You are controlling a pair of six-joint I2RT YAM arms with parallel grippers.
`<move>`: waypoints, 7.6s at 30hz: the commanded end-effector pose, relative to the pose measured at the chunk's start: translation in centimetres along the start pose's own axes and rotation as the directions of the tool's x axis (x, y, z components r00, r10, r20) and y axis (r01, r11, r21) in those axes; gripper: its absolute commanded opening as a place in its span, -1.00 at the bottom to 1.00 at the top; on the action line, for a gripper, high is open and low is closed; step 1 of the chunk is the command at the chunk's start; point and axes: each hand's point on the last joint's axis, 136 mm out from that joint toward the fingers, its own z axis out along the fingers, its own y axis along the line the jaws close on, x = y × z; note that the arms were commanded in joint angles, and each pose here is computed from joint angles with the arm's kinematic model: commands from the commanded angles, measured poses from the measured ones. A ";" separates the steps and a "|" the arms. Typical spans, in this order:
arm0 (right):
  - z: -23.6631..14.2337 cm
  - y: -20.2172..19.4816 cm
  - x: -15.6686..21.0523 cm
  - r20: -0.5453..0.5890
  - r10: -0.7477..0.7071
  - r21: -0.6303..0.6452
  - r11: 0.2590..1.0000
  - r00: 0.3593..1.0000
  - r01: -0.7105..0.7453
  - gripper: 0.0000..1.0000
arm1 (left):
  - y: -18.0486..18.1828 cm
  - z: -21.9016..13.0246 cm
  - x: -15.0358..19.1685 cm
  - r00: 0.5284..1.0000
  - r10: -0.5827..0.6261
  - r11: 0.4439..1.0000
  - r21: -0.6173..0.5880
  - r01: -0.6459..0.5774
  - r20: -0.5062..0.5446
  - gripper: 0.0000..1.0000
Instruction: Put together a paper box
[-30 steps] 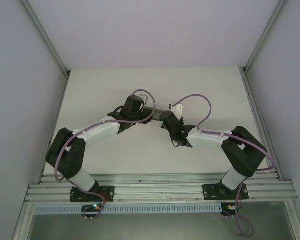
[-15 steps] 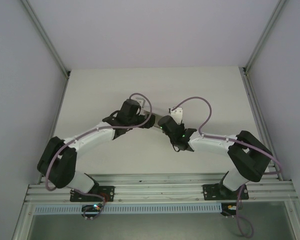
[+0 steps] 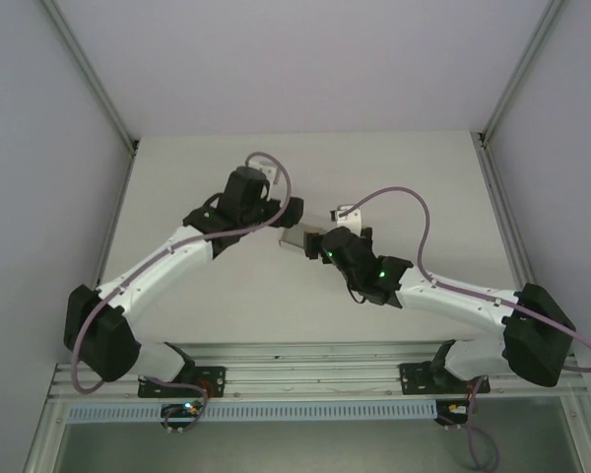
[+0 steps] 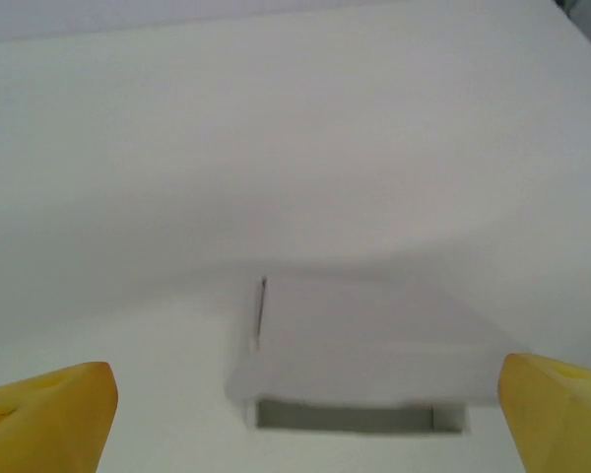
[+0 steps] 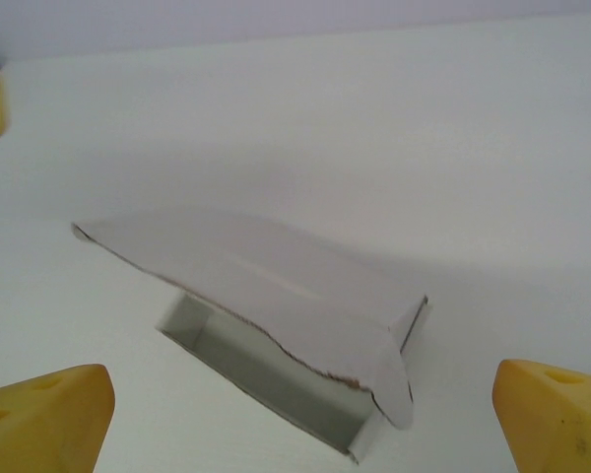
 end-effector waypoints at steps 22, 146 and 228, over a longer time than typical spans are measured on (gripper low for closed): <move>9.8 -4.5 8.7 -0.408 0.020 0.069 0.998 0.913 0.009 0.99 | 4.1 11.4 8.7 0.922 -0.128 0.982 0.087 0.171 -0.364 1.00; 4.8 -2.7 3.1 -0.797 0.593 0.078 0.295 0.119 -0.952 -0.36 | -7.9 -0.3 9.0 0.477 0.828 0.409 0.266 -0.873 0.294 1.00; 1.1 -4.2 3.6 -0.322 -0.373 -0.501 0.847 0.870 0.177 0.00 | -4.4 2.8 17.3 0.532 0.833 0.474 0.693 -0.544 -0.152 -0.14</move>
